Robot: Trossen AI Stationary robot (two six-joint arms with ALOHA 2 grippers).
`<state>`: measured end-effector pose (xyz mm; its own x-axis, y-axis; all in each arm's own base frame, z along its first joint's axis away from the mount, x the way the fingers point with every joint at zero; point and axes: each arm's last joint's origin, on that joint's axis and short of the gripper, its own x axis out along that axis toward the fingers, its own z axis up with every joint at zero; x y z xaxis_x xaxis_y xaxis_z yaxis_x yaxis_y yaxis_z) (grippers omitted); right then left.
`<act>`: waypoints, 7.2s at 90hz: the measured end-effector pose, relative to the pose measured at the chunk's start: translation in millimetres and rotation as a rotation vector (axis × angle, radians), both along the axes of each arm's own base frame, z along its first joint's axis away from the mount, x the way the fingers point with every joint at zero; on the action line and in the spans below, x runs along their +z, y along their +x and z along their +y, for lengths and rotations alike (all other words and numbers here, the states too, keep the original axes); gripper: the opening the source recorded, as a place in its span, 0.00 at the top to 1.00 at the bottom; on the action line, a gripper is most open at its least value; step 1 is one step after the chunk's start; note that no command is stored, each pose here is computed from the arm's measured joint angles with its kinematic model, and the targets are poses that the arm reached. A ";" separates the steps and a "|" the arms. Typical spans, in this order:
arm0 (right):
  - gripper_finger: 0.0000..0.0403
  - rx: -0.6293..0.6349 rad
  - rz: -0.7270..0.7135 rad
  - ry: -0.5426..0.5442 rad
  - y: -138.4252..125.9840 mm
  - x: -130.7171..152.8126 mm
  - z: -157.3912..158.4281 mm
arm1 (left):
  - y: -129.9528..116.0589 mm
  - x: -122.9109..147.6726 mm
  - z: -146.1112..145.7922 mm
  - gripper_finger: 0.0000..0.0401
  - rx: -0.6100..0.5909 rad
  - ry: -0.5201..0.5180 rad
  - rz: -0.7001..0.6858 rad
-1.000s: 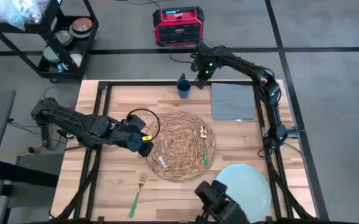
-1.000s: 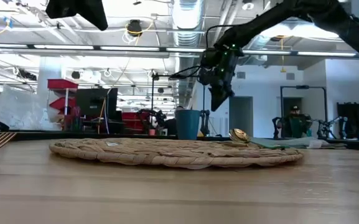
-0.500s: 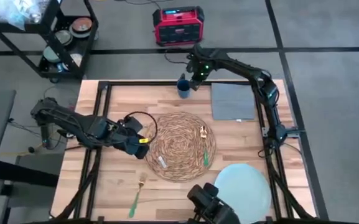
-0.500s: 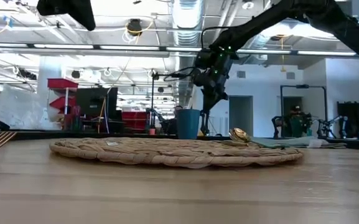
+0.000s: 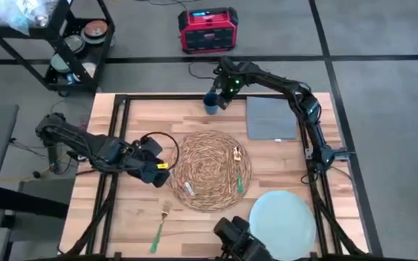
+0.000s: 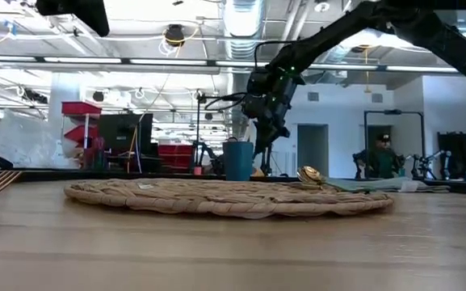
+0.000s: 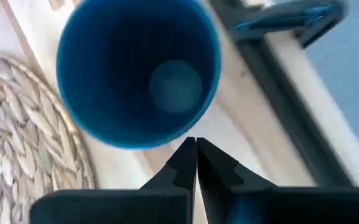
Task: Set table place
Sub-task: Adjust the blue cup, then fold the gray table napkin
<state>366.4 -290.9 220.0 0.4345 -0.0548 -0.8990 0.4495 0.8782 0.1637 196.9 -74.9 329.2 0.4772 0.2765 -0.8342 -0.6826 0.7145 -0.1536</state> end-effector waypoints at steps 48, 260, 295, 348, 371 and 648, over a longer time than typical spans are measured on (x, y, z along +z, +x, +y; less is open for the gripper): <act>1.00 -0.025 -0.077 0.001 7.5 4.5 0.4 | -9.1 1.7 1.0 1.00 0.003 0.006 0.026; 1.00 -0.083 -0.308 0.197 54.1 -28.5 1.2 | -46.4 9.0 9.6 1.00 0.021 0.111 0.116; 1.00 -0.075 -0.102 0.216 27.5 18.2 -0.7 | -47.3 10.8 11.6 1.00 0.023 0.157 0.088; 1.00 -0.244 0.529 0.163 -56.3 -10.9 -41.2 | -56.1 15.6 16.4 1.00 0.032 0.145 0.065; 1.00 -0.267 0.656 0.186 -74.6 -20.3 -43.2 | -57.3 12.7 17.6 1.00 -0.008 0.196 0.098; 0.44 -0.175 0.442 0.004 -133.1 -12.5 -78.9 | -41.9 16.5 25.0 1.00 0.168 0.131 -0.067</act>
<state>233.3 -369.8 207.5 -0.0053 -0.0894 -0.9960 0.6177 0.7830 -0.0736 155.0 -49.9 345.7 0.4683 0.4607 -0.7539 -0.7850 0.6086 -0.1158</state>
